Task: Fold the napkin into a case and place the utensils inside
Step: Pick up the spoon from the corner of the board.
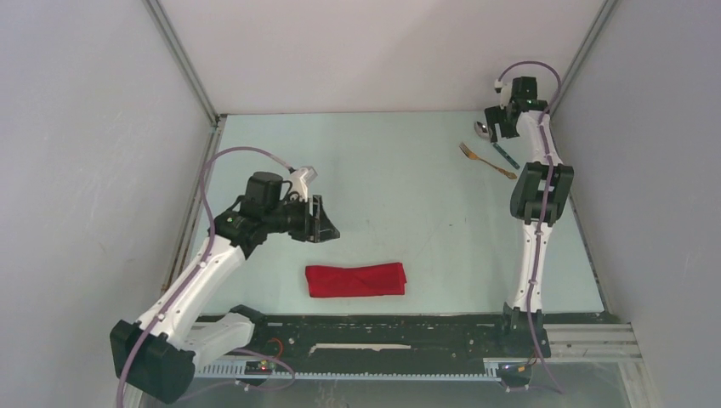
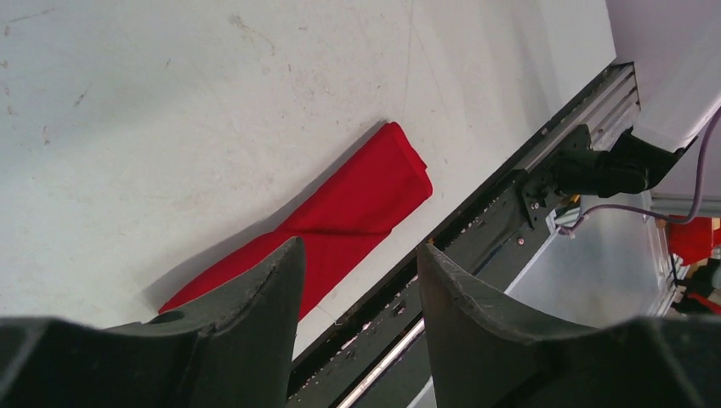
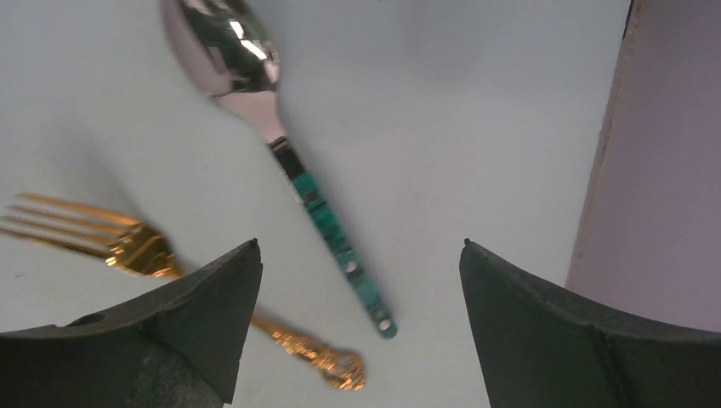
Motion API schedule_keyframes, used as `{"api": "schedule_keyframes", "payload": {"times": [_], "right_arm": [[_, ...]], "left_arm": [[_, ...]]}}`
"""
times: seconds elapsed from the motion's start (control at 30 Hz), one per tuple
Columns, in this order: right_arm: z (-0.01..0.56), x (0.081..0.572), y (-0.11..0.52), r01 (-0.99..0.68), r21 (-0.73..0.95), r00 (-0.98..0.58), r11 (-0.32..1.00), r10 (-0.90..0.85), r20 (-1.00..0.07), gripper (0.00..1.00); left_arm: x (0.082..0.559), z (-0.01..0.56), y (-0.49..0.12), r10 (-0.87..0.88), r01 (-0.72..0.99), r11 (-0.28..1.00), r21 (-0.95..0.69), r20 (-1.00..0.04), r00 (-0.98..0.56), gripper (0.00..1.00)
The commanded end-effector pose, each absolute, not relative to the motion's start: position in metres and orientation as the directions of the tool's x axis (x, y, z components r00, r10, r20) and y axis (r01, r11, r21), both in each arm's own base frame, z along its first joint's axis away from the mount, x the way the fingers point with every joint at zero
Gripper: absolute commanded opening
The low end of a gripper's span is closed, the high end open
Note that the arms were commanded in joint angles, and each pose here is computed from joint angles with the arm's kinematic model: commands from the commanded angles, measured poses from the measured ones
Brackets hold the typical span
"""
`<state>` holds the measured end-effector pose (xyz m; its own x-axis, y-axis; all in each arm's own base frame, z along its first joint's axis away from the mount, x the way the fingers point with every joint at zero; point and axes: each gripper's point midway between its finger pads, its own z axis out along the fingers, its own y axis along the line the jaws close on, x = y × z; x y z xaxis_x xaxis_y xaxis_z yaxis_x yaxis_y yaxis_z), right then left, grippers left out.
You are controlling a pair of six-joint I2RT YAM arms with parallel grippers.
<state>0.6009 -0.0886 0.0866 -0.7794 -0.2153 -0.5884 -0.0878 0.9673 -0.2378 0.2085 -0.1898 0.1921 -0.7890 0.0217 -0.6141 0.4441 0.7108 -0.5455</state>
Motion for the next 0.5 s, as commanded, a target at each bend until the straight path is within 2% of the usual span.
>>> {"api": "schedule_keyframes", "payload": {"times": [0.0,0.17,0.3,0.33,0.4,0.47], "right_arm": [[0.08,0.611,-0.087,-0.183,-0.252,-0.765,0.95,-0.299,-0.571,0.93],[0.054,0.613,-0.095,-0.184,-0.202,-0.776,0.962,-0.269,-0.57,0.91],[0.026,0.603,-0.09,-0.213,-0.139,-0.811,0.967,-0.254,-0.528,0.85],[0.018,0.6,-0.09,-0.215,-0.137,-0.823,0.967,-0.255,-0.508,0.81],[0.0,0.591,-0.089,-0.22,-0.117,-0.848,0.968,-0.249,-0.467,0.63],[-0.007,0.583,-0.088,-0.225,-0.099,-0.865,0.969,-0.245,-0.438,0.52]], "left_arm": [[0.216,0.198,-0.201,0.064,0.513,0.665,-0.544,-0.642,-0.764,0.58],[0.22,0.188,-0.205,0.072,0.494,0.664,-0.562,-0.609,-0.79,0.58],[0.226,0.188,-0.207,0.074,0.488,0.668,-0.562,-0.603,-0.794,0.57],[0.228,0.189,-0.208,0.072,0.486,0.669,-0.562,-0.602,-0.796,0.58],[0.23,0.189,-0.208,0.069,0.481,0.673,-0.562,-0.6,-0.797,0.57],[0.23,0.188,-0.208,0.069,0.476,0.674,-0.565,-0.593,-0.802,0.57]]}}
